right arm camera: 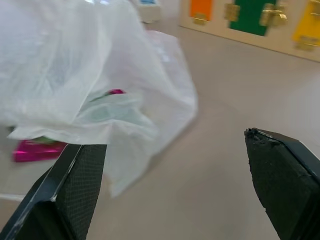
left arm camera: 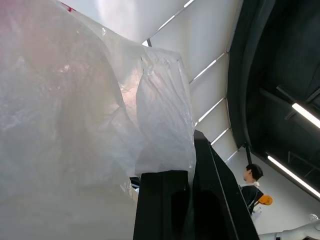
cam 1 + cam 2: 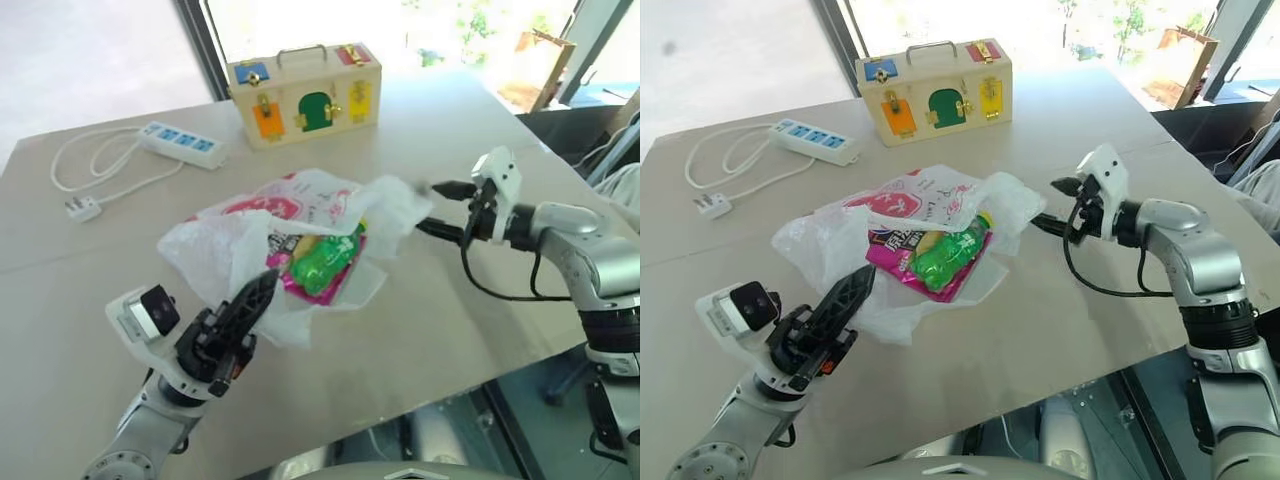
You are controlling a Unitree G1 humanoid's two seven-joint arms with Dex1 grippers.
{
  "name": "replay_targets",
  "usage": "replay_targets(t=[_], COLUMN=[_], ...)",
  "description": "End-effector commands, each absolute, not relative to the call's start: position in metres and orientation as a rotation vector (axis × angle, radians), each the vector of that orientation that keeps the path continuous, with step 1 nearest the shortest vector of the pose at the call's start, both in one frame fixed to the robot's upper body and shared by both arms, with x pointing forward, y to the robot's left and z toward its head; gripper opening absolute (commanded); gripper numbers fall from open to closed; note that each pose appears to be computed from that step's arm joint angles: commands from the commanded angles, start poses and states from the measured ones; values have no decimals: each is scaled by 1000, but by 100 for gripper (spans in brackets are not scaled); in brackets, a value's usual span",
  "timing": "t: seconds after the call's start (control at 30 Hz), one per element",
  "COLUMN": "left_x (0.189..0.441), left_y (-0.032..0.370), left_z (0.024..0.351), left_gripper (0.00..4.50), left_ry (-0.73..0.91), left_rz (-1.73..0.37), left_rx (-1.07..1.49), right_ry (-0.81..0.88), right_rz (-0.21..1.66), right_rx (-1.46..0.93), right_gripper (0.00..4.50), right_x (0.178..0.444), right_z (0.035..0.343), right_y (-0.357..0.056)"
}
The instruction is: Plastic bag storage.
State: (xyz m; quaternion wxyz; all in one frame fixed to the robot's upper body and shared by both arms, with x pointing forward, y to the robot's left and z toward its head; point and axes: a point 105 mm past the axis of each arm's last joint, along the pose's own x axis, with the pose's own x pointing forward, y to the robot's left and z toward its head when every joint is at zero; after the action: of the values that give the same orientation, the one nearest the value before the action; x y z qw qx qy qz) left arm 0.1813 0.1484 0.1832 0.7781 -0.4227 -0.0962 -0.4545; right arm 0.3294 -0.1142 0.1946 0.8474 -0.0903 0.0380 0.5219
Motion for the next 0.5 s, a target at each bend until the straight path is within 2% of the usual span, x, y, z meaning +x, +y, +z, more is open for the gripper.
replay_targets(t=[0.03, 0.17, 0.27, 0.5], left_x=[179, 180, 180, 180], left_y=[151, 151, 150, 151], left_z=[185, 185, 184, 183], left_gripper=[0, 0, 0, 0], left_ry=[-215, -213, -208, -208], left_rz=[-992, -994, -998, -987], left_rx=[-894, -888, -889, -888], right_ry=[59, 109, 83, 120], right_rz=[1182, 1288, 1315, 1218], right_rx=[-198, -191, -140, -201], right_gripper=[440, 440, 440, 440], right_x=[315, 297, 296, 315], right_z=[205, 204, 211, 187], right_y=[-113, -119, -107, -92])
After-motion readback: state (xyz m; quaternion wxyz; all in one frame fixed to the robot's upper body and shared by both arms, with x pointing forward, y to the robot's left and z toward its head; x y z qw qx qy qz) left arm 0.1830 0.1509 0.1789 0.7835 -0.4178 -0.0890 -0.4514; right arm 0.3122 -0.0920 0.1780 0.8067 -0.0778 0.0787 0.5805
